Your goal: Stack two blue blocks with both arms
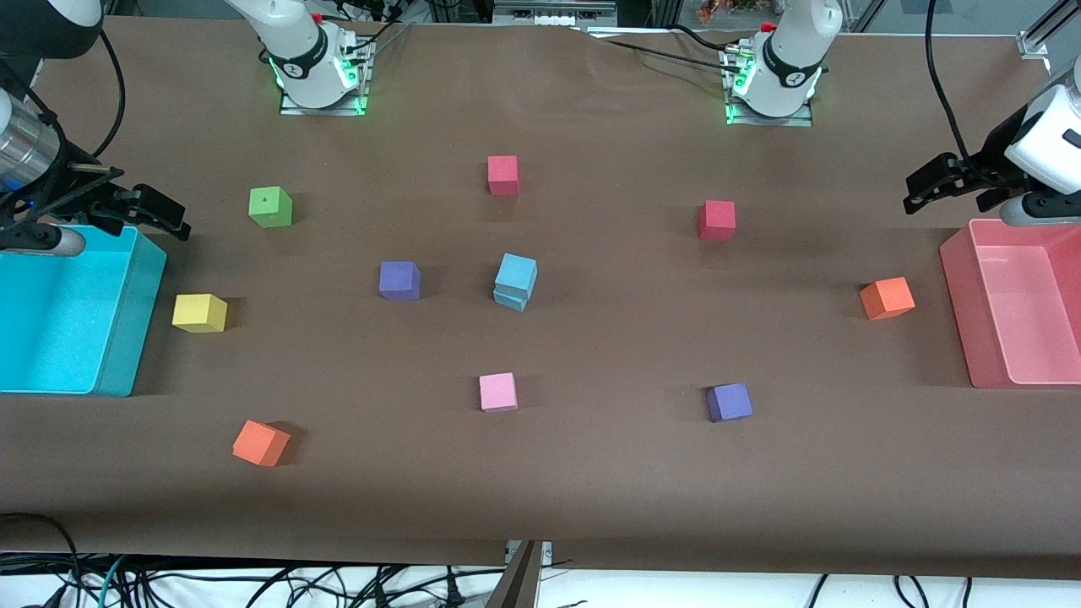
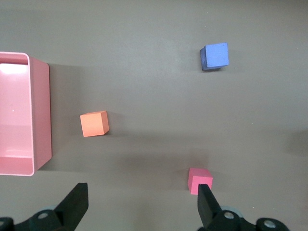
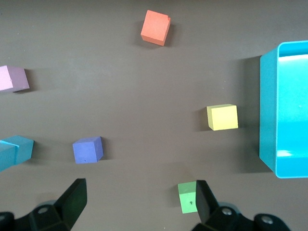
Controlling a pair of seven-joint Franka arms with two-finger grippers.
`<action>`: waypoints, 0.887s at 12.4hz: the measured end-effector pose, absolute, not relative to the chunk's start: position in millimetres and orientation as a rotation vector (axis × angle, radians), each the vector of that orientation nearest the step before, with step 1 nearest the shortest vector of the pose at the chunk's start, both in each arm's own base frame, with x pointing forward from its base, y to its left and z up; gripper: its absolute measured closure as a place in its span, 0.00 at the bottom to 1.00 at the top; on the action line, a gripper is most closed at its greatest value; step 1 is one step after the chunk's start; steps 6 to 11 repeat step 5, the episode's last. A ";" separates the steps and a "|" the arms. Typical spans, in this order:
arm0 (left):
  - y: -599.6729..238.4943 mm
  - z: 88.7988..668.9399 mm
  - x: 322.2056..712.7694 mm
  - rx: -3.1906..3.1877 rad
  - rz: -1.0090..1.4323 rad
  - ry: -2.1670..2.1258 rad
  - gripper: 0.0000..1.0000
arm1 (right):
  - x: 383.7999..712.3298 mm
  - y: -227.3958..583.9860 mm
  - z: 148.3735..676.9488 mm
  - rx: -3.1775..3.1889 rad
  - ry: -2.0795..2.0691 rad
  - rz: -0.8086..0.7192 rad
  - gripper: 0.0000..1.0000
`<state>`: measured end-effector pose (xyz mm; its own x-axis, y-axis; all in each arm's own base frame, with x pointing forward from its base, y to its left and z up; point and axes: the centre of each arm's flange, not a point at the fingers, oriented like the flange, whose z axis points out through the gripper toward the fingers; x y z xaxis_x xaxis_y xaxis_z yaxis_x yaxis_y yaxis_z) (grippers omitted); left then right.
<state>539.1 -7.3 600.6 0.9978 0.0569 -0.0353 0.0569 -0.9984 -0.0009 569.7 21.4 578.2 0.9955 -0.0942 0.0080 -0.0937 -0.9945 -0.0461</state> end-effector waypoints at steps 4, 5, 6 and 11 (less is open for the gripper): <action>-2.9 600.9 538.9 3.139 -0.055 0.075 0.00 | 568.1 12.5 580.5 -3.084 0.174 -0.020 0.00; -2.8 600.9 538.9 3.139 -0.055 0.075 0.00 | 568.0 13.2 580.2 -3.084 0.173 -0.018 0.00; -2.8 600.9 538.9 3.139 -0.055 0.075 0.00 | 568.0 13.2 580.2 -3.084 0.173 -0.018 0.00; -2.8 600.9 538.9 3.139 -0.055 0.075 0.00 | 568.0 13.2 580.2 -3.084 0.173 -0.018 0.00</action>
